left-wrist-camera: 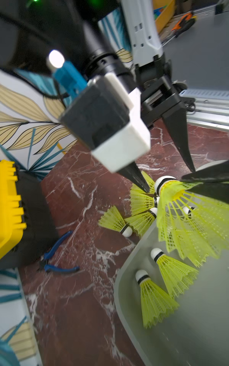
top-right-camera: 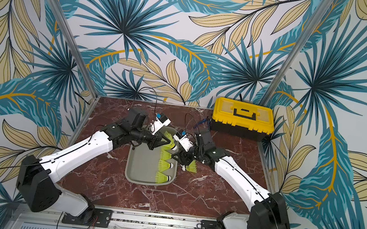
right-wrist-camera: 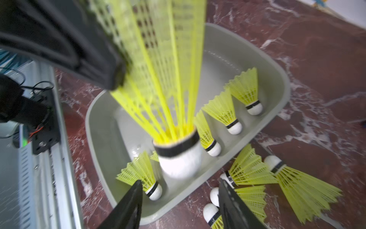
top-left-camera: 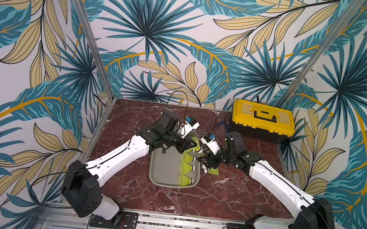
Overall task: Put the shuttlecocks into the storage box
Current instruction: Place the shuttlecock in the storage box.
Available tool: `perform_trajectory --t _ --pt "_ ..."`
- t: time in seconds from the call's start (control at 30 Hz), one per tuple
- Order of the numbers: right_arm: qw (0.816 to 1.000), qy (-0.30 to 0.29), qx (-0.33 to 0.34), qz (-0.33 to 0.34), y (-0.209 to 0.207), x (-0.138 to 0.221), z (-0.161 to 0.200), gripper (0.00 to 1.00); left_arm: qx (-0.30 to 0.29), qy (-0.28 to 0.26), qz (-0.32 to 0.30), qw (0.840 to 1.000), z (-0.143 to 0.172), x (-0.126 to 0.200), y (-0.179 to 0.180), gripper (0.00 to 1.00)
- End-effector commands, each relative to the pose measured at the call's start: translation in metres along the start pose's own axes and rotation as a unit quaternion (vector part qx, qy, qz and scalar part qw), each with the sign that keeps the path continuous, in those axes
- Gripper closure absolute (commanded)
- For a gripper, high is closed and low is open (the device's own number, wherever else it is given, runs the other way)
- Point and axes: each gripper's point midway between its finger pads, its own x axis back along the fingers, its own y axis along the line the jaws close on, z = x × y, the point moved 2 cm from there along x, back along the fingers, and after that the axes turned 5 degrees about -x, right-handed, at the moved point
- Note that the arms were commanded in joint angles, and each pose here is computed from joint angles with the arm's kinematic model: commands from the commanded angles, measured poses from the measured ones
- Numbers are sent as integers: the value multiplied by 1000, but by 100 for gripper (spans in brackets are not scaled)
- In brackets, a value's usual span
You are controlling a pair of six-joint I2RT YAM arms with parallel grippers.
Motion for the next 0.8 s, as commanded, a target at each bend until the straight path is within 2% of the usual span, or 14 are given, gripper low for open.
perform_trajectory --t 0.0,0.13,0.3,0.57,0.77 --pt "993 -74 -14 96 -24 13 -17 38 70 -72 -62 993 -17 12 33 100" --pt "980 -114 -37 161 -38 32 -15 37 117 -82 -99 985 -9 17 63 100" --pt "967 -150 -48 201 -45 48 -7 37 168 -71 -142 973 9 20 103 100" --pt "959 -159 -60 229 -49 60 1 37 217 -42 -185 958 41 14 145 100" --pt "958 -157 -60 233 -49 64 4 37 246 -27 -194 949 64 5 162 100"
